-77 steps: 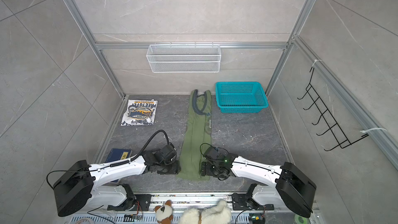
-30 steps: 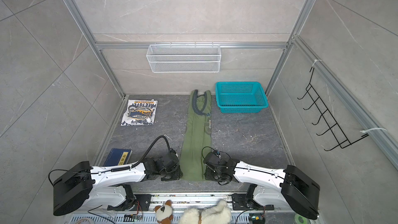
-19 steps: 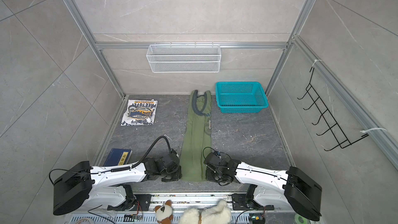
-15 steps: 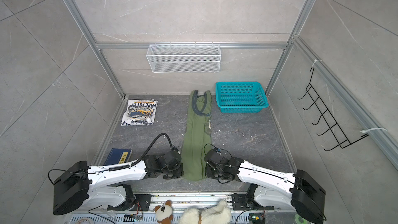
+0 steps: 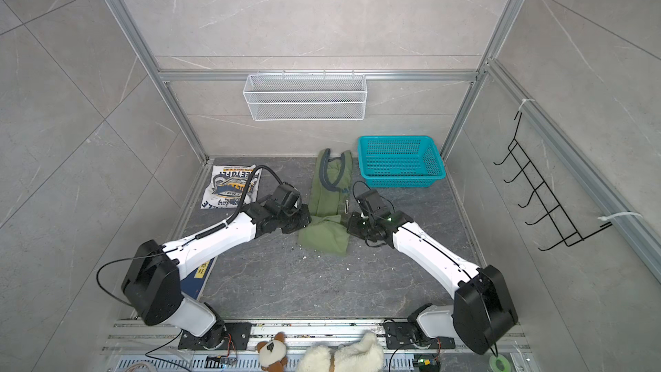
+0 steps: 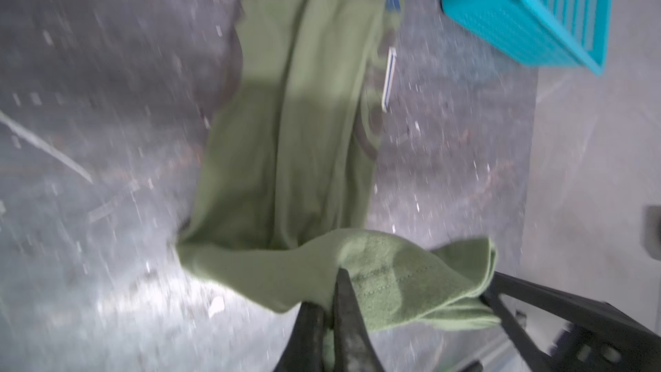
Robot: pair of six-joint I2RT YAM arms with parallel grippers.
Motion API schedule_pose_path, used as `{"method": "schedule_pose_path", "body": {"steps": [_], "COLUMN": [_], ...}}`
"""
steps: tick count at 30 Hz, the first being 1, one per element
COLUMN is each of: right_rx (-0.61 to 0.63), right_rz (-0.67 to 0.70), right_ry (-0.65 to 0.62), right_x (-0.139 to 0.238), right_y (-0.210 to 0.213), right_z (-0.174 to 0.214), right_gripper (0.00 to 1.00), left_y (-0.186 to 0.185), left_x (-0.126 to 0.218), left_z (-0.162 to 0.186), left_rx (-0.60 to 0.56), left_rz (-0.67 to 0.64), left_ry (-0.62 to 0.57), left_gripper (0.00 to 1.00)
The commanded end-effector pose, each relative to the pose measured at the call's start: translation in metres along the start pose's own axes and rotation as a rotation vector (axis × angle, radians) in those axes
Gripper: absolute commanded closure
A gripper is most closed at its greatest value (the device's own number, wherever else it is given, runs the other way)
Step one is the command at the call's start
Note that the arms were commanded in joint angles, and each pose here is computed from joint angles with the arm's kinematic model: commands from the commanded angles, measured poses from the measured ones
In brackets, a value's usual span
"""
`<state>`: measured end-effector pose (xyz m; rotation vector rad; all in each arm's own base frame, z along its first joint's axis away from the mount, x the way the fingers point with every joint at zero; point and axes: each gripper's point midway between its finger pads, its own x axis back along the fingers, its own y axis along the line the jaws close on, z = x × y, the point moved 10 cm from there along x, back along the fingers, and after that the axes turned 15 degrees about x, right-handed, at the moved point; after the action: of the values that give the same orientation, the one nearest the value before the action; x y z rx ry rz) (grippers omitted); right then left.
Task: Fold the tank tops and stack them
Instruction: 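Lift the hem end with both grippers and fold it toward the strap end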
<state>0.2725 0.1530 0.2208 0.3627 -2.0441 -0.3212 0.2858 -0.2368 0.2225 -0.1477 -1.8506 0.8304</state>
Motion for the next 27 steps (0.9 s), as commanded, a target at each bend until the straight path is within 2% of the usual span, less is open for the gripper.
{"method": "schedule_pose_path", "body": {"steps": [1, 5, 10, 11, 13, 17, 19, 27], "right_rx": [0.087, 0.106, 0.092, 0.097, 0.108, 0.122, 0.133, 0.144], "right_rz": [-0.019, -0.006, 0.031, 0.033, 0.038, 0.042, 0.034, -0.009], "right_ry": [-0.049, -0.073, -0.06, -0.058, -0.057, -0.03, -0.026, 0.036], "right_x": [-0.01, -0.03, -0.054, -0.057, -0.063, -0.081, -0.09, -0.123], "right_y": [0.003, 0.004, -0.004, -0.005, -0.007, -0.015, -0.018, -0.025], "right_z": [-0.034, -0.066, -0.084, -0.085, -0.085, -0.077, -0.072, -0.062], "right_gripper": [0.88, 0.88, 0.88, 0.85, 0.71, 0.53, 0.48, 0.49], "left_y": [-0.014, -0.026, -0.029, -0.028, -0.024, -0.015, -0.013, -0.007], "left_x": [-0.012, -0.033, -0.063, -0.069, -0.081, -0.096, -0.101, -0.108], "left_z": [-0.027, -0.056, -0.08, -0.084, -0.088, -0.093, -0.094, -0.098], "left_rx": [-0.041, -0.048, -0.023, -0.019, -0.011, 0.012, 0.013, 0.018], "left_rz": [0.048, 0.058, 0.06, 0.057, 0.055, 0.042, 0.033, 0.004], "left_ry": [-0.001, -0.001, 0.024, 0.031, 0.053, 0.069, 0.073, 0.078], "left_gripper": [0.93, 0.92, 0.91, 0.9, 0.9, 0.9, 0.89, 0.88]}}
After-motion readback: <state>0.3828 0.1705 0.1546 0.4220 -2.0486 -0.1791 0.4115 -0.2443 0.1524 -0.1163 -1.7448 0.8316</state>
